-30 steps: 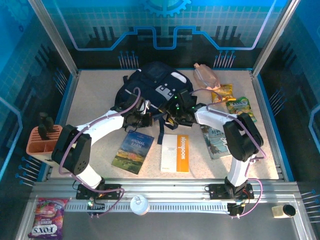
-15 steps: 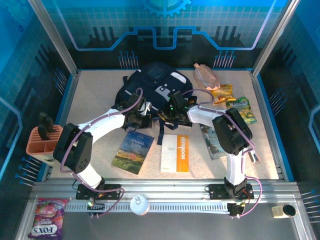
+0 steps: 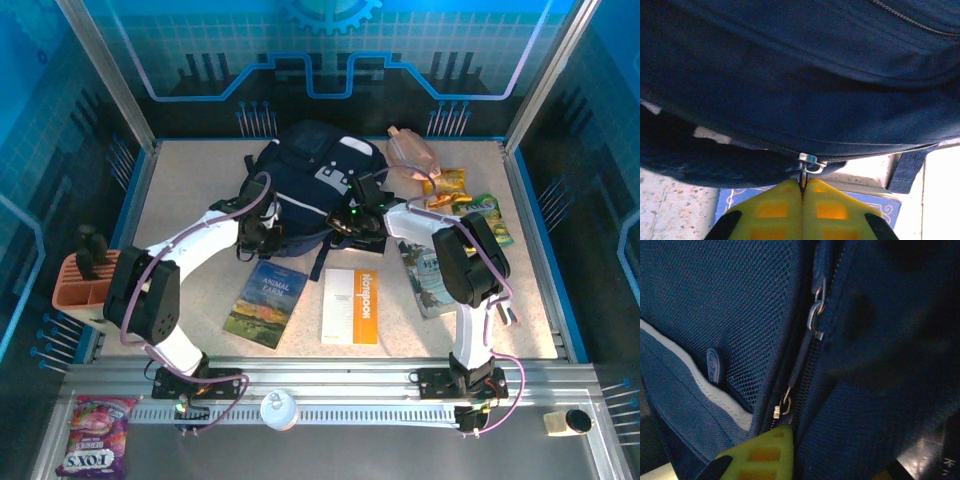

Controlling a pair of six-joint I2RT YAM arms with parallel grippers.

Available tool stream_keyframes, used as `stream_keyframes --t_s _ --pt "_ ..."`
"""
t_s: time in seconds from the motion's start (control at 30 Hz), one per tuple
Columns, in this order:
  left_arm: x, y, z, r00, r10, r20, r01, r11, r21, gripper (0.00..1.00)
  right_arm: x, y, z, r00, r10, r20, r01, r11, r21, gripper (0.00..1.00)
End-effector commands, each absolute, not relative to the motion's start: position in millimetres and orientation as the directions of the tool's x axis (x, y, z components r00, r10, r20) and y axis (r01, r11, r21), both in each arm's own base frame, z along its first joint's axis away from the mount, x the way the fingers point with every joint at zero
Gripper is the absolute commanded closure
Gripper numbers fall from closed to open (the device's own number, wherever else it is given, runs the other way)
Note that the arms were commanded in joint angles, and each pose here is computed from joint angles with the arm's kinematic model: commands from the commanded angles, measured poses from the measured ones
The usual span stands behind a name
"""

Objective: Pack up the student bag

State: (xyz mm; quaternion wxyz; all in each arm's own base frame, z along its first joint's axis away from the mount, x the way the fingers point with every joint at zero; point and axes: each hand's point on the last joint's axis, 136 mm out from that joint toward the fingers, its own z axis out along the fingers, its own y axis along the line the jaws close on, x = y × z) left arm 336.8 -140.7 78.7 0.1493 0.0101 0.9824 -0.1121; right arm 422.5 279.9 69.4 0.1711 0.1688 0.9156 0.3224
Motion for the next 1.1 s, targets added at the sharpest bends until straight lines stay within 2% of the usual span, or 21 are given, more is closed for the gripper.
stream_keyframes --t_s 0.0,0.17,0.27,0.4,0.6,0.73,0.93,1.07 --pt "319 -150 85 -0.961 -0.057 -0.269 0.026 0.955 -0.297 1.00 452 259 95 -0.839 0.428 -0.336 0.106 0.735 0.670 0.86" --pt "311 -190 93 -0.964 0.032 -0.264 0.137 0.911 -0.389 1.00 464 237 82 -0.819 0.476 -0.320 0.157 0.722 0.674 0.82" --pt "312 -207 96 -0.960 0.074 -0.270 0.184 0.894 -0.408 1.00 460 227 88 -0.803 0.516 -0.297 0.193 0.698 0.690 0.68" --pt "315 -219 98 -0.956 0.100 -0.276 0.212 0.884 -0.416 1.00 433 222 99 -0.801 0.559 -0.214 0.271 0.658 0.703 0.47" --pt "316 -232 101 -0.951 0.131 -0.279 0.247 0.864 -0.439 1.00 385 238 102 -0.799 0.593 -0.098 0.368 0.612 0.700 0.33" --pt "317 -234 102 -0.951 0.137 -0.277 0.253 0.860 -0.443 1.00 368 259 90 -0.798 0.602 -0.026 0.430 0.599 0.676 0.31" --pt "315 -232 100 -0.953 0.146 -0.267 0.254 0.864 -0.435 1.00 353 269 69 -0.786 0.618 0.010 0.499 0.625 0.600 0.30" --pt "315 -232 99 -0.954 0.146 -0.263 0.252 0.866 -0.432 1.00 355 276 61 -0.799 0.601 0.019 0.493 0.637 0.592 0.38"
